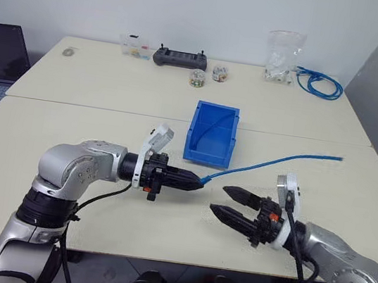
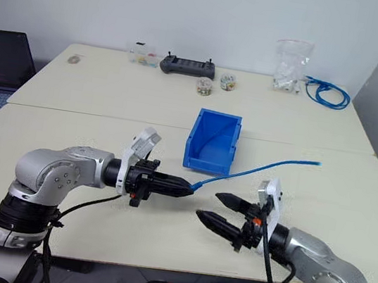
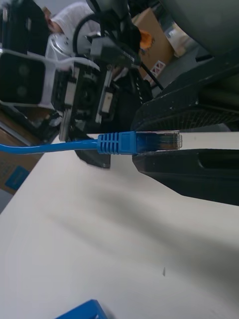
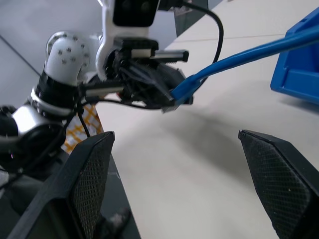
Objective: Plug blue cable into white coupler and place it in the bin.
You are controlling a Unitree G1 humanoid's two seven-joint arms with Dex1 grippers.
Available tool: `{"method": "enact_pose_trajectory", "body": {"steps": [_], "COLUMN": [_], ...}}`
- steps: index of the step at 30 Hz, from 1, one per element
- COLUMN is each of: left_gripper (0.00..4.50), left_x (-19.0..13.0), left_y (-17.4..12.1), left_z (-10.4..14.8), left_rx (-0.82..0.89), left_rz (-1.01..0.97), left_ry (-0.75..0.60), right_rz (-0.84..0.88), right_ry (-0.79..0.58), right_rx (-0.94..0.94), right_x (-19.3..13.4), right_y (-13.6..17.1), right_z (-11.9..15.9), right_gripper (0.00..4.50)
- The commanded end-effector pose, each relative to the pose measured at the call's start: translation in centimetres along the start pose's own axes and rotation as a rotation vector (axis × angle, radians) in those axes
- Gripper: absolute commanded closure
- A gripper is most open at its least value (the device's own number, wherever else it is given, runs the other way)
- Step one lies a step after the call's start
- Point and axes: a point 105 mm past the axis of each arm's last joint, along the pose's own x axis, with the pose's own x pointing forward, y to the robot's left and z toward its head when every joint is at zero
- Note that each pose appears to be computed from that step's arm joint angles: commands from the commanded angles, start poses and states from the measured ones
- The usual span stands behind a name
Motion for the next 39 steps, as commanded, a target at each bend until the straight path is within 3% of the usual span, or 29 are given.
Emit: {"method": "enact_pose_trajectory", "body": {"steps": [1,14,32,39], "left_gripper": [4.27,4.27,4.27,4.27], "left_x": [-0.1,-0.3,-0.3,-0.7], "left_y": [-1.2,-1.5,-2.0,-1.7], "left_z": [1.1,0.8,0.4,-0.2], "left_rx": [-0.009,-0.061,-0.071,-0.082], "left_rz": [-0.041,-0.036,-0.052,-0.032], "left_ry": [-0.038,-0.047,-0.029,-0.016], "right_rz": [0.038,0.130,0.186,0.200], "right_ry": [-0.061,-0.144,-0.110,-0.105], "right_rx": [0.011,0.100,0.111,0.123], "right_x": [1.1,2.6,2.8,2.5], "right_y": [0.5,1.5,2.3,2.5], "right_z": [1.1,2.7,2.5,2.6], "right_gripper": [0.26,0.26,4.18,4.37]}}
